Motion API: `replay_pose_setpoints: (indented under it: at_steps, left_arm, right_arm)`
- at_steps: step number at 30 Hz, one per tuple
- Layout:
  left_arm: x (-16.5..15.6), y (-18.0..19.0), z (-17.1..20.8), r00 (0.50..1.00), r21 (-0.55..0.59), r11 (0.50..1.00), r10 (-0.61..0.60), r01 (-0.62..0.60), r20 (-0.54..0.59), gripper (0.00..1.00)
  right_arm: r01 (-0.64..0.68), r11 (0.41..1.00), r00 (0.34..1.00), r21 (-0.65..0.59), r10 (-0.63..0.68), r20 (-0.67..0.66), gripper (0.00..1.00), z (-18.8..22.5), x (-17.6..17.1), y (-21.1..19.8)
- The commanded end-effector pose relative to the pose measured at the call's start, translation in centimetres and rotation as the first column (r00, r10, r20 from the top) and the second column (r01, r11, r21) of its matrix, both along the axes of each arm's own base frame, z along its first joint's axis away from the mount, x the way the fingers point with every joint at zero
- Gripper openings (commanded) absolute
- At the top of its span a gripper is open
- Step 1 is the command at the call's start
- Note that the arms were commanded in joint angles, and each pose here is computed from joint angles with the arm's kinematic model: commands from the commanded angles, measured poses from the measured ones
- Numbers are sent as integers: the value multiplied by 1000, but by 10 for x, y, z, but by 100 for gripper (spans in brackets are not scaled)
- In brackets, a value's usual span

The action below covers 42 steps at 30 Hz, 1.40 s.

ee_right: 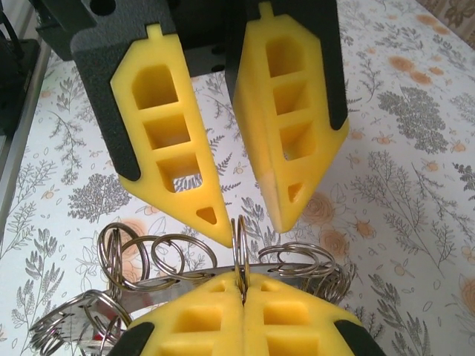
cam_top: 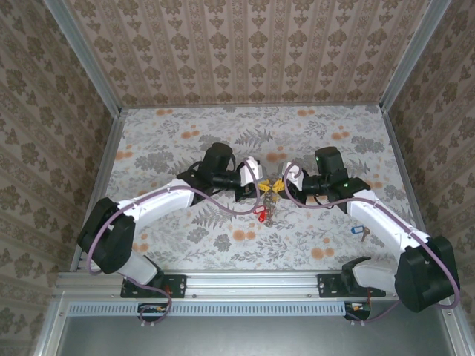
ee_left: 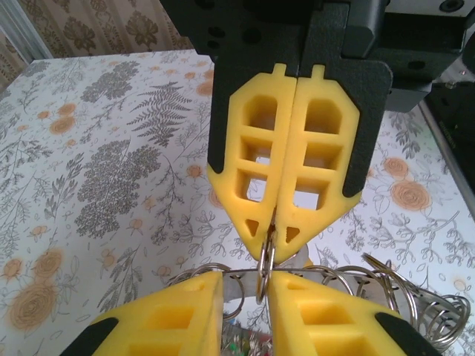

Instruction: Put the keys on the keyring

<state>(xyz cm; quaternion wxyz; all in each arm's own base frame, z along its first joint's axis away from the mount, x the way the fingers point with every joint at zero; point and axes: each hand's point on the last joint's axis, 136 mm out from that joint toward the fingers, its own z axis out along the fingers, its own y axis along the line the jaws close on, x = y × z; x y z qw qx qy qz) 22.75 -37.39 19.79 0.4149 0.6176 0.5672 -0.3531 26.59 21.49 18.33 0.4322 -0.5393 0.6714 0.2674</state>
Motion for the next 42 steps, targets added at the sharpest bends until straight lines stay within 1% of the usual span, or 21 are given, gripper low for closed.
replay_pose_setpoints:
  at_steps: [1,5,6,10,14,17,19,22,25,27,29,31,34,38,42]
  left_arm:
    - [0,0,12,998,22,1000,-9,8,55,23]
    - [-4,-3,11,998,32,999,-25,23,56,23]
    - [1,-2,7,998,56,998,-3,0,68,23]
    - [-1,-5,3,997,83,997,-13,6,77,23]
    - [-2,-8,0,996,104,994,-27,18,81,13]
    - [-5,-9,-3,996,130,991,-43,33,79,1]
    - [-5,-9,-2,996,127,991,-42,32,80,0]
    - [-5,-8,1,997,96,995,-30,23,77,0]
    - [-4,-7,14,997,17,1000,-19,18,71,0]
    - [-9,-7,27,998,-55,997,-48,51,52,0]
    - [-14,-8,39,996,-120,990,-75,79,41,0]
    - [-18,-10,47,995,-159,982,-95,99,36,0]
    - [-21,-10,52,993,-186,975,-117,120,30,0]
    - [-21,-8,54,993,-207,971,-118,121,26,0]
    - [-20,-5,53,995,-207,973,-101,104,25,0]
  right_arm:
    - [-10,1000,998,-20,11,67,1,19,0,2]
    - [-12,1000,997,-25,14,80,1,22,-1,3]
    - [-14,1000,996,-23,16,84,1,24,-1,3]
    - [-24,1000,995,-19,26,95,1,28,-4,6]
    - [-32,999,994,-9,33,102,1,31,-5,8]
    - [-37,999,993,4,36,111,1,34,-7,9]
    - [-31,1000,992,2,31,118,1,35,-7,8]
    - [0,1000,991,-18,2,137,6,31,-4,3]
    - [24,1000,991,-6,-23,133,11,23,0,0]
    - [11,1000,995,26,-14,101,11,22,-2,2]
    - [6,996,997,90,-13,78,13,27,-1,5]
    - [-14,989,997,146,2,78,15,32,-2,9]
    - [-10,985,997,175,-4,77,15,34,0,10]
    - [-2,987,998,161,-9,66,14,29,2,7]
    - [-4,992,999,125,-3,52,7,22,1,3]
